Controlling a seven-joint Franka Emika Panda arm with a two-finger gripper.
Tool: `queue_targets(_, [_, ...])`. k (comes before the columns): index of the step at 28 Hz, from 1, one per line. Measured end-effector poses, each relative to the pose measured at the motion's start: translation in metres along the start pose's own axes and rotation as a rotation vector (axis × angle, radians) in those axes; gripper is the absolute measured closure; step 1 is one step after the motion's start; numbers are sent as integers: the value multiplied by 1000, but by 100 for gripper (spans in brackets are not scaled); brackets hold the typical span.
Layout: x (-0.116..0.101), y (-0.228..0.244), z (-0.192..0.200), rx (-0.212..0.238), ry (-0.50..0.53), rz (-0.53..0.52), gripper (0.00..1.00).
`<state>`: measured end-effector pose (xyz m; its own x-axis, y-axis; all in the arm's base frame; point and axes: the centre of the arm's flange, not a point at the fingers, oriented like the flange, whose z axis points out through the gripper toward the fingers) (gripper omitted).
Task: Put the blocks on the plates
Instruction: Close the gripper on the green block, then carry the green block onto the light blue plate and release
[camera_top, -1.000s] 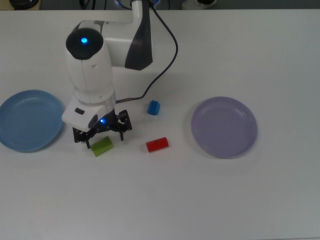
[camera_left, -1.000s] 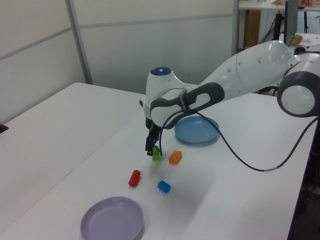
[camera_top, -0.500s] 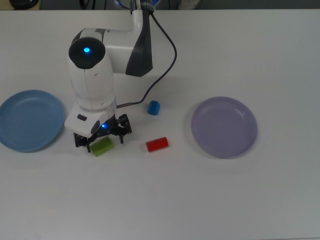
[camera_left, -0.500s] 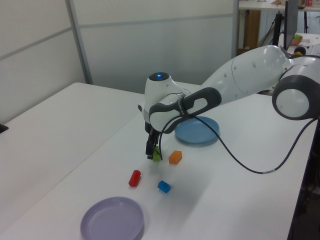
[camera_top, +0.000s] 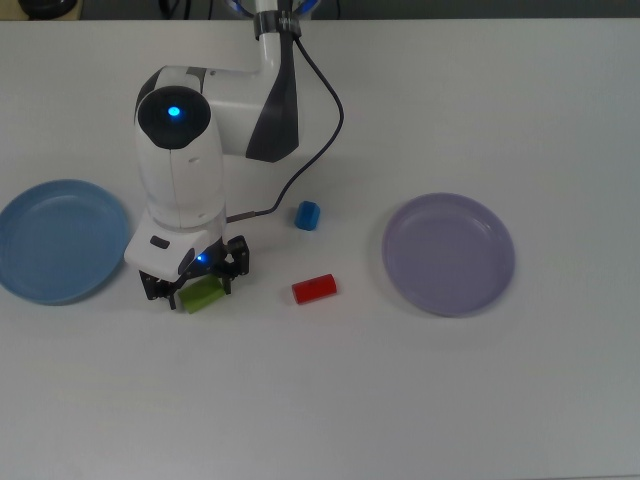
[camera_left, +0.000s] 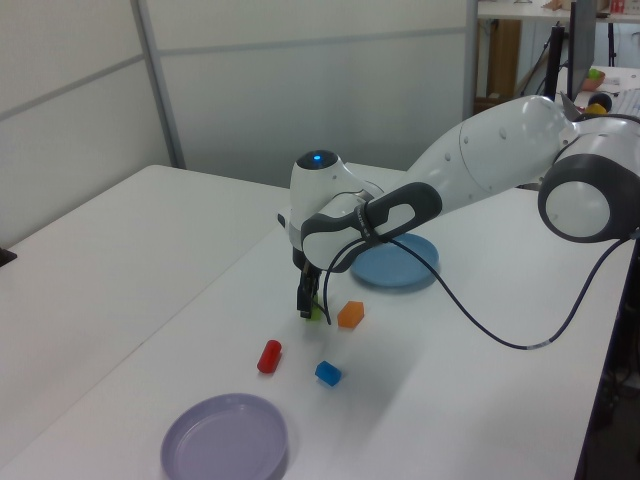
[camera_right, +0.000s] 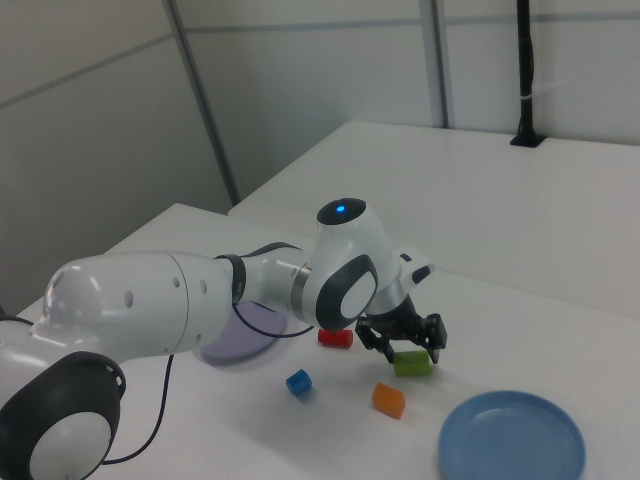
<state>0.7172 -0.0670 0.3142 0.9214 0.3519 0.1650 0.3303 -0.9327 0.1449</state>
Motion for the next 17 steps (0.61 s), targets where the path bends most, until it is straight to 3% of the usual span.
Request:
queue_targets(1, [0, 0, 0, -1, 0, -1, 22])
queue_targets(4, [1, 0, -1, -2, 2, -3, 31])
queue_targets(11, [2, 1, -2, -10, 2, -9, 32])
queue_targets(17, [1, 27, -33, -36, 35, 27, 32])
